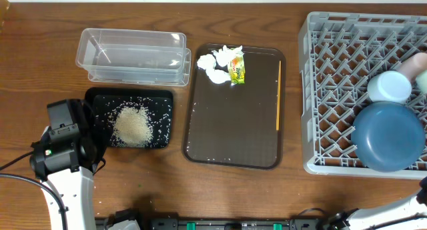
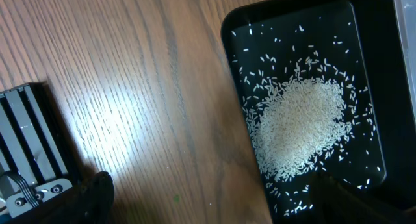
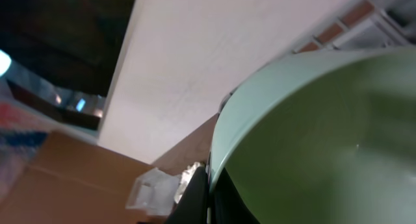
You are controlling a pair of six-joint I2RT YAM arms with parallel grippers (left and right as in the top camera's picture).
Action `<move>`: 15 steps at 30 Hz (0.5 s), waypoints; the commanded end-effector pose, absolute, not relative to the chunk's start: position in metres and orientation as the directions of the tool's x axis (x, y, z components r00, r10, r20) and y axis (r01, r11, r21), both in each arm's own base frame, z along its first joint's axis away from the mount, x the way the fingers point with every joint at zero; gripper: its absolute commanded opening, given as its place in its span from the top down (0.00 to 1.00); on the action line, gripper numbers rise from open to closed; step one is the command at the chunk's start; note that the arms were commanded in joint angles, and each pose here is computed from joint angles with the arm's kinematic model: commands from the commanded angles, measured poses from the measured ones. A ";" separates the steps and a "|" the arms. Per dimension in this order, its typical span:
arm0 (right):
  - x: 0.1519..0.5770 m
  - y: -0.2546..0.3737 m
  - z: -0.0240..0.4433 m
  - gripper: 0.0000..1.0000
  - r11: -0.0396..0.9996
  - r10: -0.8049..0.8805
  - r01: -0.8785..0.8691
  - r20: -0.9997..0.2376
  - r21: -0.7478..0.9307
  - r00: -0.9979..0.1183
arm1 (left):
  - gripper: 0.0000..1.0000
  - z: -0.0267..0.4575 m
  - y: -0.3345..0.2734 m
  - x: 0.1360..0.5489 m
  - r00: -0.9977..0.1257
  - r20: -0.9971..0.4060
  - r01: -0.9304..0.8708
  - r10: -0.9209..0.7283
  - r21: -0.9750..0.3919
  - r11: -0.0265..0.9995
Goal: Sort waste into correct bins and load items into the dishwasher rack
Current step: 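Carry the light-green cup with the right gripper into the rack beside the pink cup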
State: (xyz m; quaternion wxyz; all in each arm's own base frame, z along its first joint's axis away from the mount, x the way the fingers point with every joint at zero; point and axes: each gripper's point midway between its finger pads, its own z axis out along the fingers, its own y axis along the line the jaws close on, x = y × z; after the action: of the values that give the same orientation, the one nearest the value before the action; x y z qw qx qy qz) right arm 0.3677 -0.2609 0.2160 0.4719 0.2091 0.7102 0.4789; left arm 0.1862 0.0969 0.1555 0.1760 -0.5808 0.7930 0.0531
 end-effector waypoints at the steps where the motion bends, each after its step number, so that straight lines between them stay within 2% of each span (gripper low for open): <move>1: 0.370 -0.262 0.192 0.99 0.359 0.791 -0.109 -0.365 0.927 -0.492 | 0.03 0.161 0.098 0.188 -0.260 -0.347 -0.938 -0.901 -0.130 0.321; 7: 0.373 -0.266 0.164 0.99 0.310 0.810 -0.071 -0.303 0.948 -0.503 | 0.03 0.161 0.098 0.188 -0.260 -0.347 -0.938 -0.901 -0.130 0.321; 12: 0.373 -0.269 0.159 0.99 0.307 0.812 -0.068 -0.299 0.949 -0.502 | 0.03 0.161 0.098 0.188 -0.260 -0.347 -0.938 -0.901 -0.130 0.321; 15: 0.372 -0.272 0.160 0.99 0.264 0.832 -0.039 -0.248 0.964 -0.497 | 0.03 0.161 0.098 0.188 -0.260 -0.347 -0.938 -0.901 -0.130 0.321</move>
State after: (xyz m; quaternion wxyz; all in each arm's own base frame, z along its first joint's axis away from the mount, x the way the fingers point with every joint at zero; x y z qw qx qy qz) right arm 0.3717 -0.2684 0.1767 0.4353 0.2525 0.6903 0.5199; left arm 0.1863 0.0969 0.1555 0.1761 -0.5808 0.7930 0.0529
